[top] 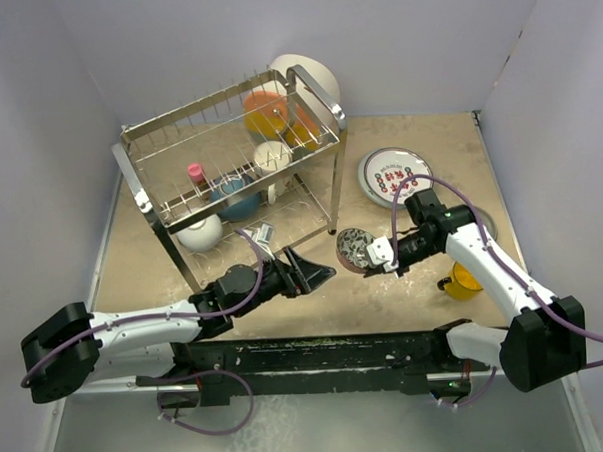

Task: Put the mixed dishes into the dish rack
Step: Pick up the bowl from the center of the board.

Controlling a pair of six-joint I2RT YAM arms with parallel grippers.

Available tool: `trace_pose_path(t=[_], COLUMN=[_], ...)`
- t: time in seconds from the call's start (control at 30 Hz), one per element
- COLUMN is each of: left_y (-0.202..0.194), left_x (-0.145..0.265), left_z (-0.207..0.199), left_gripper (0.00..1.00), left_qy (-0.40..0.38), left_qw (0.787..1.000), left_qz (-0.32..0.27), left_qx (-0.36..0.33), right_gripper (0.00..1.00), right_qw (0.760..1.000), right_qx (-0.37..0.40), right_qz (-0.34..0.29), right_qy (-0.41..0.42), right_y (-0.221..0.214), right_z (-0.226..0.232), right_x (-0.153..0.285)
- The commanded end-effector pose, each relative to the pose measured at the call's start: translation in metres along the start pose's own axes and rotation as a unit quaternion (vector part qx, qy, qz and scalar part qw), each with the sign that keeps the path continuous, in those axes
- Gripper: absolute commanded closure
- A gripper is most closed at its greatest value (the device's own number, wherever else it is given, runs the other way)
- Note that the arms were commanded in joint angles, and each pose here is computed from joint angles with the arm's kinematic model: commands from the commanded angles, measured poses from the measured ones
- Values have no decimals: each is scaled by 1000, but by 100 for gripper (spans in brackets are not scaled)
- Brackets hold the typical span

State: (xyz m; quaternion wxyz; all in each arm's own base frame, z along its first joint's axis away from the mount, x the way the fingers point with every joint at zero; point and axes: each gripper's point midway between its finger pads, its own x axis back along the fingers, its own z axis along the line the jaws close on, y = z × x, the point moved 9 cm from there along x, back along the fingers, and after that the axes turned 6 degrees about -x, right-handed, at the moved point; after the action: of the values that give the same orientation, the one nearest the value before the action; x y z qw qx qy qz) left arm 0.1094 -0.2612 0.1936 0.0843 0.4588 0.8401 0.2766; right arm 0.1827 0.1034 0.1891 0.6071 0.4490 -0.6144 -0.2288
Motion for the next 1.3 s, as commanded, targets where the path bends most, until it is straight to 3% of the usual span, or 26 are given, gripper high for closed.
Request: trace_pose_path(t=[0.0,0.17,0.37,0.53,0.73,1.27], left_y=[15,11,5,8,18,15], left_x=[-2,-2,-24,-32,-36,-59], left_z=[-17,-11,-11,-12,-24,-26], left_gripper=[3,1,1,1,1,1], left_qy=[-20,-22,11,12,-21,-27], left_qw=[998,995,991,982,980,982], left_qz=[-55,-62,-30,-57,-89,-90], left_qx=[28,68,132,178,174,164], right_gripper=[100,100,100,100,100,100], right_qw=[999,999,999,999,999,997], right_qx=[29,24,19,17,15,32], right_qz=[-30,-29,-28,-29,-31,-76], right_qy=[-23,-25,-26,-26,-23,1], right_y=[18,17,15,14,14,23], right_z=[-10,-11,-11,-12,-12,-3], right_x=[7,7,6,5,4,2])
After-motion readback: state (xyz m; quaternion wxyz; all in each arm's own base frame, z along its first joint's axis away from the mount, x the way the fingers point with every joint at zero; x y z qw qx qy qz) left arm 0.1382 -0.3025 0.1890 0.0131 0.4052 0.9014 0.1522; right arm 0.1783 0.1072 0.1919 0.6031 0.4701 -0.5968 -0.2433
